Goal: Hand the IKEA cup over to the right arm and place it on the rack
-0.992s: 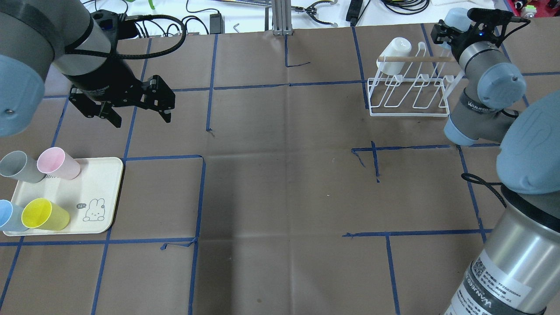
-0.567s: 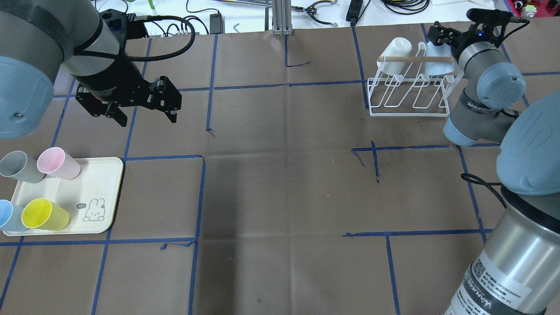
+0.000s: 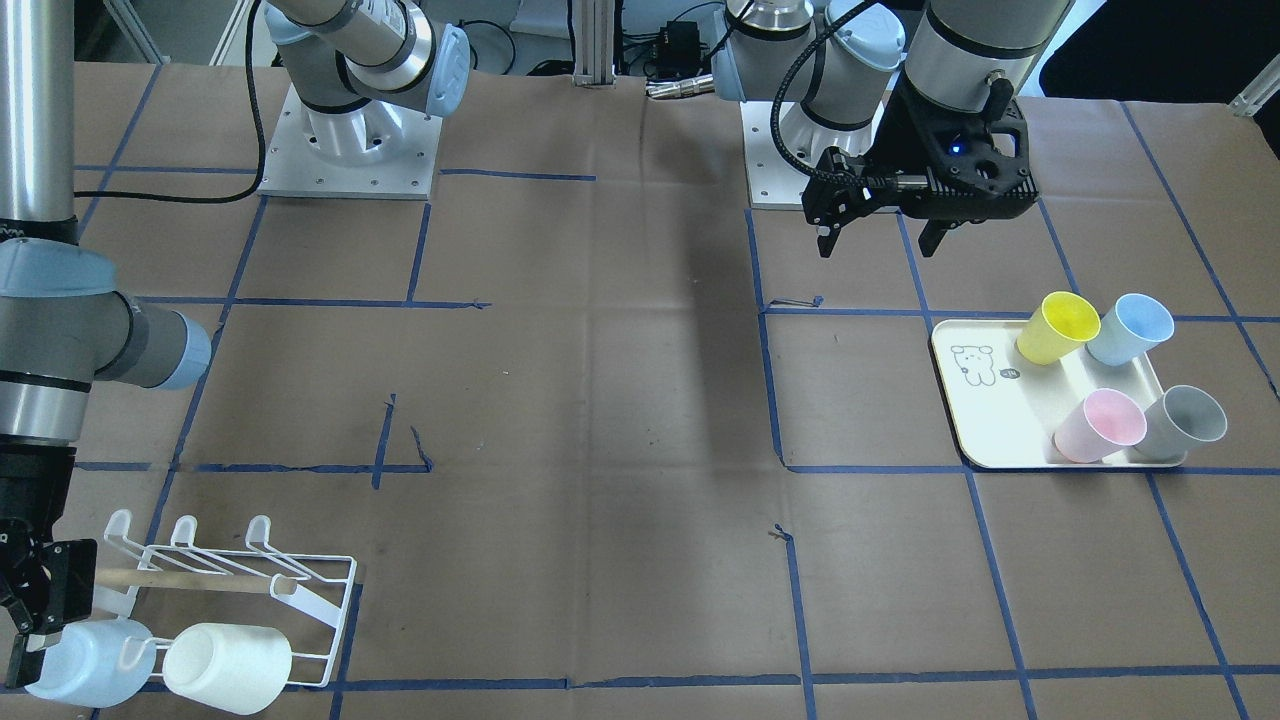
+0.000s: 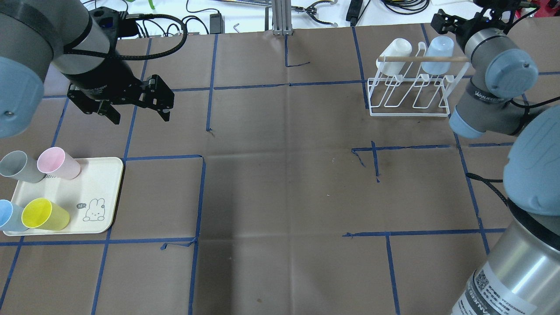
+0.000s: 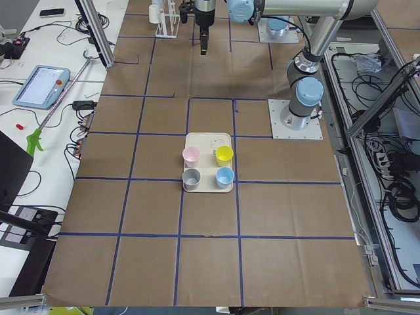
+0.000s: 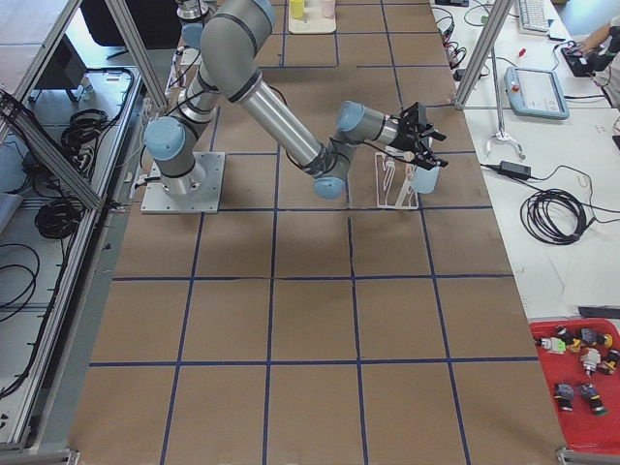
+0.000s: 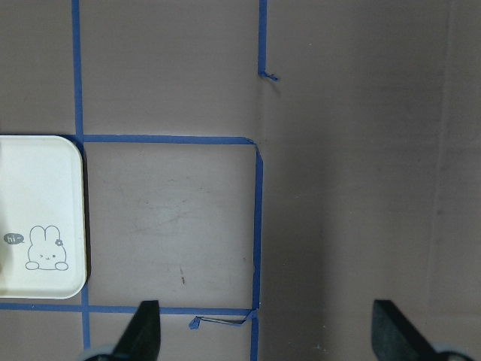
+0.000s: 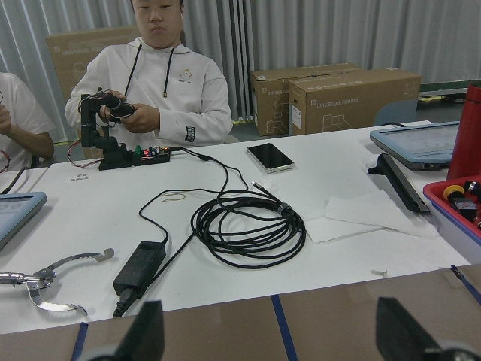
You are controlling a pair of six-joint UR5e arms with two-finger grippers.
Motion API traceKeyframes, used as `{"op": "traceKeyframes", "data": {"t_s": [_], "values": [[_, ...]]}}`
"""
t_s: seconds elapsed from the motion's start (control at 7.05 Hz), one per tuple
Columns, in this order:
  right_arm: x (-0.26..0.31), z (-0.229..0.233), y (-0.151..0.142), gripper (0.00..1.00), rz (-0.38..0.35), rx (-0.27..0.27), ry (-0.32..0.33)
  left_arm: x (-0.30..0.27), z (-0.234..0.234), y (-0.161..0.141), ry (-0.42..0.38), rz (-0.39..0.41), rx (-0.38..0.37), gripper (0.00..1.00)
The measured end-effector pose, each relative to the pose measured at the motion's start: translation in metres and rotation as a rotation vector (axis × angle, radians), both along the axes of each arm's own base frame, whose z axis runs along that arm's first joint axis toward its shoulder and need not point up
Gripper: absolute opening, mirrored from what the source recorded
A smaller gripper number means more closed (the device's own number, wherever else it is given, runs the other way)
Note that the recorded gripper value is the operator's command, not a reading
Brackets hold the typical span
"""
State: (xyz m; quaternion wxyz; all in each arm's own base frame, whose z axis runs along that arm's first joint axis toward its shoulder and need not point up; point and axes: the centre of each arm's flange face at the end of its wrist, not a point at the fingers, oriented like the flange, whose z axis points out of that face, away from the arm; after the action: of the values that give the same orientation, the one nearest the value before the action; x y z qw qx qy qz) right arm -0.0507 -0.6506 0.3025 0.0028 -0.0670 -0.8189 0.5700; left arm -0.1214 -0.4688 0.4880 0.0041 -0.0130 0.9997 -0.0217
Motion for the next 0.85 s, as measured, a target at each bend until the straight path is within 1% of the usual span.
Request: {"op": "traceKeyframes", "data": {"t_s": [0.28,0.43,0.57,0.71,0.85], "values": [[0.006,0.058,0.012,1.0,0.002,-0.004,-0.003,0.0,0.001,0.0,0.001,0.001,-0.002,1.0],[0.01,0.085,0.019,1.0,0.006,0.017,-0.007,0.0,0.001,0.001,0.002,0.0,-0.003,1.0],[0.017,0.104,0.025,1.0,0.014,0.069,-0.021,0.0,0.001,0.001,0.002,0.001,-0.003,1.0],[0.027,0.118,0.032,1.0,0.026,0.141,-0.041,-0.001,0.001,0.0,0.002,0.003,-0.002,1.0],[0.038,0.133,0.04,1.0,0.035,0.239,-0.066,-0.001,0.001,0.0,0.002,0.005,-0.002,1.0]]}}
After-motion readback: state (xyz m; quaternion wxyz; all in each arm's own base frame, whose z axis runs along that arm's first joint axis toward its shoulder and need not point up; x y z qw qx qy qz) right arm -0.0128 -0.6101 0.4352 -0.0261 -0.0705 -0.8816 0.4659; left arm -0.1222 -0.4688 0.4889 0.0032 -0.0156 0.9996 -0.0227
